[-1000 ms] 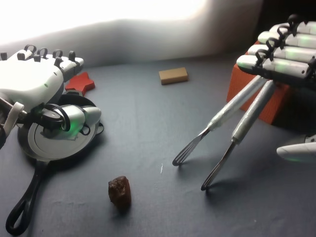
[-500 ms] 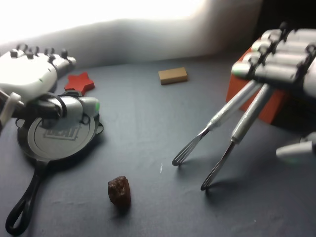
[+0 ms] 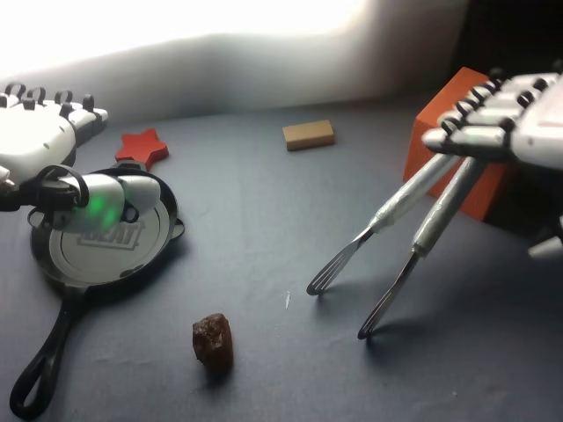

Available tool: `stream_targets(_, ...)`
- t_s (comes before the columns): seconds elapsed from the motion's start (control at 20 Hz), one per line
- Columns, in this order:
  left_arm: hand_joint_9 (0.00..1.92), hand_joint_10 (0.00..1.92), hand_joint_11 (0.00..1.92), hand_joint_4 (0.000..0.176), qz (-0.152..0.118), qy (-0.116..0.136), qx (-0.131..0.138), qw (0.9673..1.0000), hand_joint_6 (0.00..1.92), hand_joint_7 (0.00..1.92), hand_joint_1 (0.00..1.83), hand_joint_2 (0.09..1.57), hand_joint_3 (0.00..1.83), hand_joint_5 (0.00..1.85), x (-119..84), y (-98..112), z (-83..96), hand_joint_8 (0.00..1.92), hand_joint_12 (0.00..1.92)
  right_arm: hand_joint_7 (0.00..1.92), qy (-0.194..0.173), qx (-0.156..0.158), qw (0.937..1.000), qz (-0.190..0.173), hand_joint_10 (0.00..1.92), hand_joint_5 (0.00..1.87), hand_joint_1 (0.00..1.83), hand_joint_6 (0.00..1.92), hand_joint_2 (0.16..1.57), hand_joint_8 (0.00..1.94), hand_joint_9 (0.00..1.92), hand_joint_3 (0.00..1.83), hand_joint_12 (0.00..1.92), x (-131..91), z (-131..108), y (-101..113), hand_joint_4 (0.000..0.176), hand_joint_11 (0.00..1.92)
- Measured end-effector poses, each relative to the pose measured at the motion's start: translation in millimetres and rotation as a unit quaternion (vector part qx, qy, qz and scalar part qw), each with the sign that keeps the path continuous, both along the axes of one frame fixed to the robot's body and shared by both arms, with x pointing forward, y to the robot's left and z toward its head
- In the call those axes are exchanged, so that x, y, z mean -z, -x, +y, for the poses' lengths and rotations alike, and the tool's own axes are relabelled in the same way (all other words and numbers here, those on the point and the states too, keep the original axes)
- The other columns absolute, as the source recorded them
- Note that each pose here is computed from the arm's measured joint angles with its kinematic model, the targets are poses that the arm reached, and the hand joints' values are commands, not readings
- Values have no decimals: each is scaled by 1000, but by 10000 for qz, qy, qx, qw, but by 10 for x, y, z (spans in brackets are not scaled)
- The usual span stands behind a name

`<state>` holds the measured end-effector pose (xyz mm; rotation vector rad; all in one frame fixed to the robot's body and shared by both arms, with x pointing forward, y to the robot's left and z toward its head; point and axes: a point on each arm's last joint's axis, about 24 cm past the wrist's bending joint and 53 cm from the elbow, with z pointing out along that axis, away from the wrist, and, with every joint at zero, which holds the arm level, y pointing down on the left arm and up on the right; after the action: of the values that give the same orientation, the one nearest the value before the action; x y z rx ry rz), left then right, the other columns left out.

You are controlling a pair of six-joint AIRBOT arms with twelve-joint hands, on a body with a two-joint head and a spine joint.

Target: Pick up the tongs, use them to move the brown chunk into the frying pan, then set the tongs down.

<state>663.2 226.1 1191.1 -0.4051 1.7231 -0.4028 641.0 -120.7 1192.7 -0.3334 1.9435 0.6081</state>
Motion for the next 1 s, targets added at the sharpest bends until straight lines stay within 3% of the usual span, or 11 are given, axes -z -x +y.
stream_targets(0.3, 91, 9, 0, 0, -53, 28, -51, 10000, 0, 107, 0, 1201, 0, 100, -32, 13, 0, 12, 364, 0, 26, -338, 9994, -104, 0, 0, 977, 0, 943, 0, 0, 0, 0, -39, 338, 2, 0, 0)
stream_targets(0.45, 65, 0, 0, 0, -259, -142, -142, 9995, 3, 75, 0, 1215, 2, 67, -119, 62, 0, 0, 258, 0, 148, -447, 9989, -44, 0, 0, 943, 0, 948, 0, 0, 0, 0, -8, 496, -8, 0, 0)
stream_targets(0.7, 71, 9, 0, 0, -49, -28, -332, 9994, 9, 91, 0, 1221, 2, 93, 10, 87, 92, 5, 278, 0, 309, -318, 9989, 175, 0, 0, 942, 0, 964, 0, 0, 0, 0, 15, 588, -166, 0, 0)
stream_targets(0.9, 59, 8, 0, 0, 16, 34, -240, 9997, 10, 79, 0, 1216, 0, 79, 57, 98, 50, 5, 161, 0, 438, -304, 9982, 280, 0, 0, 1004, 0, 953, 0, 0, 0, 11, -19, 729, -254, 0, 17)
stream_targets(1.0, 56, 5, 0, 0, 43, 39, -201, 9998, 3, 71, 0, 1226, 3, 65, 71, 101, 32, 1, 141, 0, 701, -323, 9966, 297, 0, 0, 1041, 0, 931, 0, 0, 0, 8, 15, 746, -291, 0, 5)
